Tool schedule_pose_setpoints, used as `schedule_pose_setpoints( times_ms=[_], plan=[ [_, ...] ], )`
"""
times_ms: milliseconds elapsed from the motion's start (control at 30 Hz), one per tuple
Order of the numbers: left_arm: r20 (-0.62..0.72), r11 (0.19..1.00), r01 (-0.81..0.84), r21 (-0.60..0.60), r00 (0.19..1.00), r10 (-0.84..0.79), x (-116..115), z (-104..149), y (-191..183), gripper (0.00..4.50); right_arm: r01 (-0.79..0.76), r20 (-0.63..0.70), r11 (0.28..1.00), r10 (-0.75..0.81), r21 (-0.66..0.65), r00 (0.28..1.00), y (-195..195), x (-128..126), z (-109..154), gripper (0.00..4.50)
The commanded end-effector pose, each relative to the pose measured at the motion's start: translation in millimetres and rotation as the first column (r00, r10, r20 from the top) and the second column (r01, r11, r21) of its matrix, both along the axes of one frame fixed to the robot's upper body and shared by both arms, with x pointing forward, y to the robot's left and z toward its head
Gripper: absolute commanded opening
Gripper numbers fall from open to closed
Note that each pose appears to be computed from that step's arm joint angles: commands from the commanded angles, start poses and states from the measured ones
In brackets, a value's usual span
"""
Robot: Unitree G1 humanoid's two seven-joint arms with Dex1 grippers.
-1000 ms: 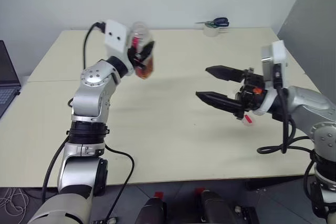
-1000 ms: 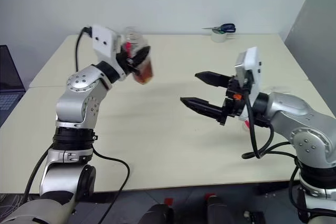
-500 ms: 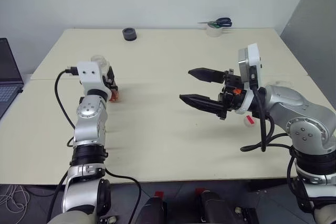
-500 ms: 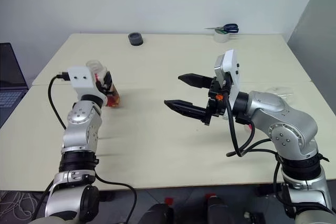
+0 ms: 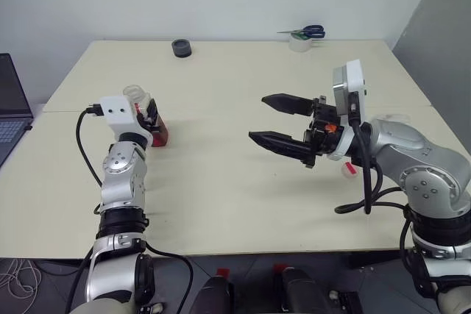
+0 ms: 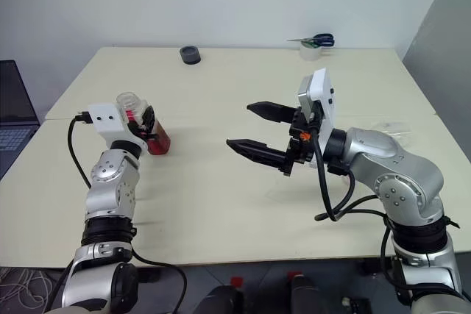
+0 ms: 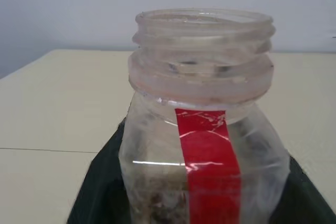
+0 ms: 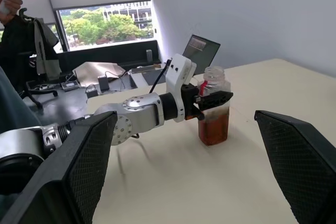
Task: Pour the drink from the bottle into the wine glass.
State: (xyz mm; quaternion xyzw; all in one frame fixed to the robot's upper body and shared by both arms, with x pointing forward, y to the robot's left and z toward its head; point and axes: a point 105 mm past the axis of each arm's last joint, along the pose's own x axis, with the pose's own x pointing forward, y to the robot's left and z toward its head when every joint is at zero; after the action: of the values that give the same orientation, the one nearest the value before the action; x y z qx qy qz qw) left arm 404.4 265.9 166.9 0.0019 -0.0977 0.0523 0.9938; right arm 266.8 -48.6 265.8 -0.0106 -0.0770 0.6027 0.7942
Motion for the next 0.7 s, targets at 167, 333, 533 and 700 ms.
schedule_pose_setpoints(
  times_ms=[167, 333, 533, 700],
  plan=[
    [0.005, 0.999, -0.014, 0.029, 1.000, 0.014, -7, 1, 6, 4.49, 0.009, 0.042, 0.999, -0.011, 0.032, 0.999, 0, -6, 14, 4.50],
    [-0.023, 1.000, -0.019, 0.021, 1.000, 0.019, -16, -11, 1, 4.49, 0.052, 0.013, 0.998, -0.053, 0.044, 0.999, 1, -4, 6, 4.50],
    [-0.091, 0.999, -0.033, -0.020, 0.995, 0.032, -43, -32, -13, 4.49, 0.137, -0.061, 0.989, -0.134, 0.050, 0.989, -8, -9, -20, 4.50],
    [-0.189, 0.994, 0.105, 0.036, 0.977, -0.097, -84, -49, -44, 4.49, 0.312, -0.180, 0.948, -0.297, 0.063, 0.938, -35, -9, -46, 4.50]
  ],
)
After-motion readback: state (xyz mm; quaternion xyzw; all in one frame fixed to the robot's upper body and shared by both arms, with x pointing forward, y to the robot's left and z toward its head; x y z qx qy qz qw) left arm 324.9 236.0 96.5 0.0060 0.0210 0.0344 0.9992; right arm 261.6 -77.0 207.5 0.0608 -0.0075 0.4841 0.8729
